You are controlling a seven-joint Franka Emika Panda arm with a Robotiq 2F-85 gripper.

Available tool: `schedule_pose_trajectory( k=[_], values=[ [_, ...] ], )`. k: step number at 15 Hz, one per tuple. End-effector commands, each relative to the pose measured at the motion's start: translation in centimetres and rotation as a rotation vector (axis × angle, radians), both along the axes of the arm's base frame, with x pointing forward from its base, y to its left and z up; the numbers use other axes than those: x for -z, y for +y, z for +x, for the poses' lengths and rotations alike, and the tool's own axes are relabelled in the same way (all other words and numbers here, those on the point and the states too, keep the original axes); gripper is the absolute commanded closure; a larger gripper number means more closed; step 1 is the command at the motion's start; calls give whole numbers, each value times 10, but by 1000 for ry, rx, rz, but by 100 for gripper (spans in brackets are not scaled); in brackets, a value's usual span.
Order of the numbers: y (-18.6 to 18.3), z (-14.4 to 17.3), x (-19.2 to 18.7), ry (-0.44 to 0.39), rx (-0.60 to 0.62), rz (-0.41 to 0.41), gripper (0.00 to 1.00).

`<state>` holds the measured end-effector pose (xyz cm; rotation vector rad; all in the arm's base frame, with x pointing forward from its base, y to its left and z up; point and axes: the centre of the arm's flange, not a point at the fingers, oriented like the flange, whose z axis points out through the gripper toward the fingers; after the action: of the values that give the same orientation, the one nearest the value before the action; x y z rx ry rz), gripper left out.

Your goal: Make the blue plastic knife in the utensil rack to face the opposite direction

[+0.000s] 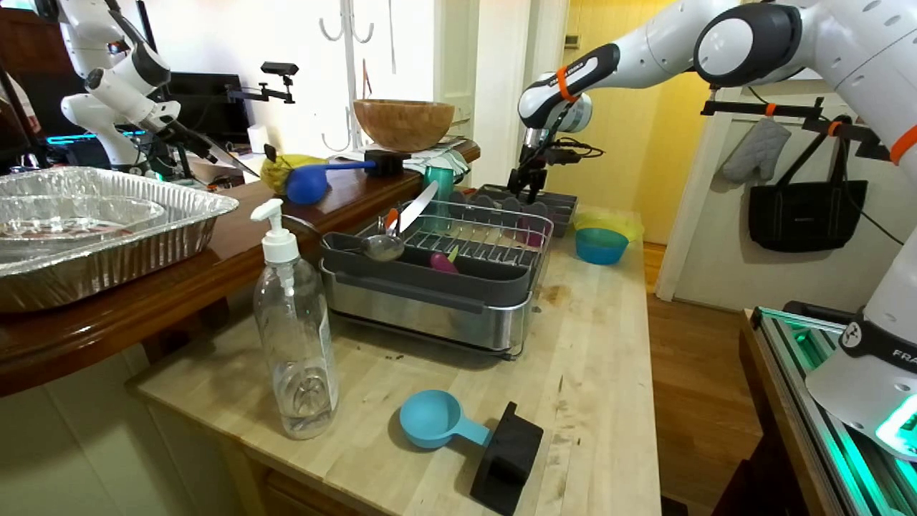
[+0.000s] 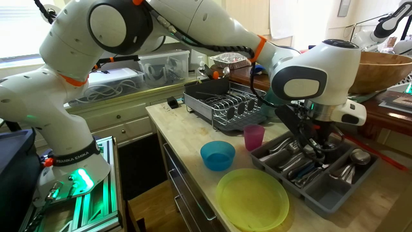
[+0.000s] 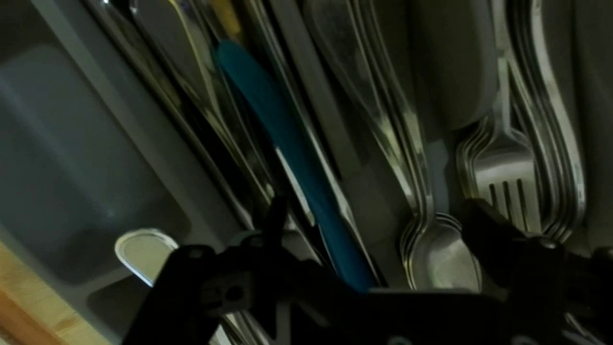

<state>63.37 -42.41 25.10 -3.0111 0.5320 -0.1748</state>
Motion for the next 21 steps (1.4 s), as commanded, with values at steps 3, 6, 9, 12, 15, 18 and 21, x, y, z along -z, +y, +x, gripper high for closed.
schedule_pose_trajectory(
  k=[3,6,9,12,15,18,21],
  values=[
    [-6,2,8,-1,-9,28,6],
    [-5,1,7,0,-9,37,8],
    [-3,0,6,6,-16,45,7],
    [-2,-1,8,14,-20,51,6],
    [-2,-2,9,25,-22,57,7],
    [-2,-3,10,35,-26,61,16],
    [-4,-4,11,41,-23,66,32]
  ],
)
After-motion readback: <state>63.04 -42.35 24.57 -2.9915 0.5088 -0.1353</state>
